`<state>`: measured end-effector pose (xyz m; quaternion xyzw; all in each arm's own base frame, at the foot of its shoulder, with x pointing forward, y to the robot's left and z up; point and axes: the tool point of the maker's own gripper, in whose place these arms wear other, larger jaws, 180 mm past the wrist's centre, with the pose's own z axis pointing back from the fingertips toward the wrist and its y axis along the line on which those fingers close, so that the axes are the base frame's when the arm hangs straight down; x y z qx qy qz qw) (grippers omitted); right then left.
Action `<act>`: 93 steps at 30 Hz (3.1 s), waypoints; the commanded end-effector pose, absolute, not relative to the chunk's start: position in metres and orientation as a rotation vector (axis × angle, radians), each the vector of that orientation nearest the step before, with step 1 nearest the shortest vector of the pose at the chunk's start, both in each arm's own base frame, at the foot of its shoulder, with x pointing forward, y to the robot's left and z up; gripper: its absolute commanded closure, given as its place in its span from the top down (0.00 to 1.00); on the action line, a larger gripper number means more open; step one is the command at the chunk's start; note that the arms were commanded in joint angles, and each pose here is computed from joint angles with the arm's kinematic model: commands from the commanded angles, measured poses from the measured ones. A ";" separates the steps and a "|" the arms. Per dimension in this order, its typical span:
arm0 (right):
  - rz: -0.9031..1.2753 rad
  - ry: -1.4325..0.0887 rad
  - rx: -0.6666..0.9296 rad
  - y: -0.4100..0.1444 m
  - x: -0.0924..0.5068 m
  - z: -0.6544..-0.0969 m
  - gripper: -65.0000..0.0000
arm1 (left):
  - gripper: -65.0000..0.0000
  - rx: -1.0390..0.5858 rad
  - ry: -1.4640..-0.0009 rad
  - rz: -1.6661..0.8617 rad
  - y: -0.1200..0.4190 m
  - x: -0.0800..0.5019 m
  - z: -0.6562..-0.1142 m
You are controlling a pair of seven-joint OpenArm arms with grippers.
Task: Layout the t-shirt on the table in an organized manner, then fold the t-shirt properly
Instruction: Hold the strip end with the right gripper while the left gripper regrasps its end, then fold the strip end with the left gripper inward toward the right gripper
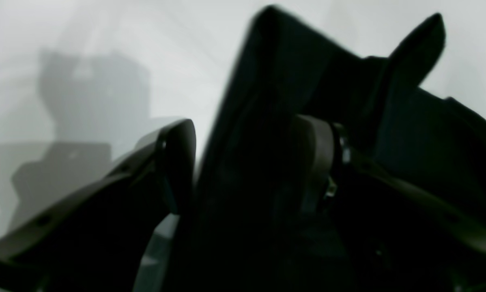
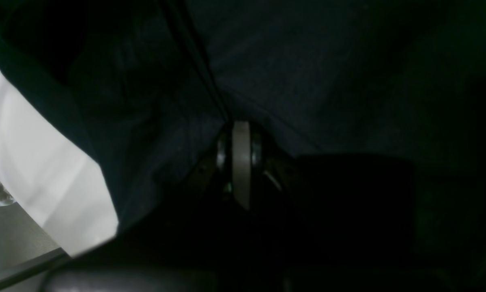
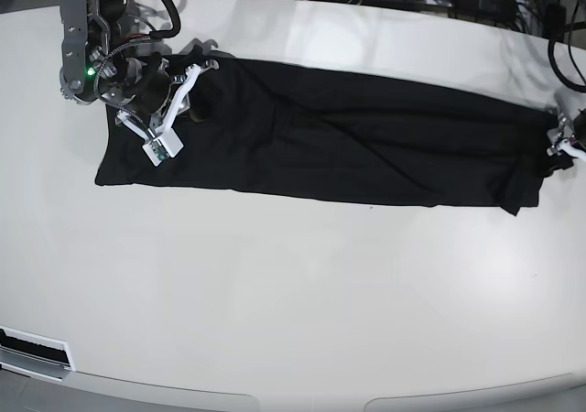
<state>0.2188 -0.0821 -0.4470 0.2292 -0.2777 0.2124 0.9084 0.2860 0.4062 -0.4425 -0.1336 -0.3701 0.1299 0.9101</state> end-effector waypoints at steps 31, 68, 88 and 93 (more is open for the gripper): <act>0.455 -0.765 0.533 -0.069 0.255 -0.391 0.00 | 0.00 -0.281 -0.757 0.078 0.418 0.315 -0.363; 0.481 -0.774 0.490 -0.073 0.264 -0.389 0.00 | 0.00 -1.037 -0.664 -0.029 0.171 0.326 -0.360; 0.473 -0.791 0.495 -0.072 0.269 -0.384 0.26 | 0.21 -1.102 -0.636 -0.055 0.147 0.323 -0.359; 0.458 -0.807 0.481 -0.074 0.279 -0.380 0.26 | 0.16 -1.089 -0.576 -0.121 0.146 0.314 -0.359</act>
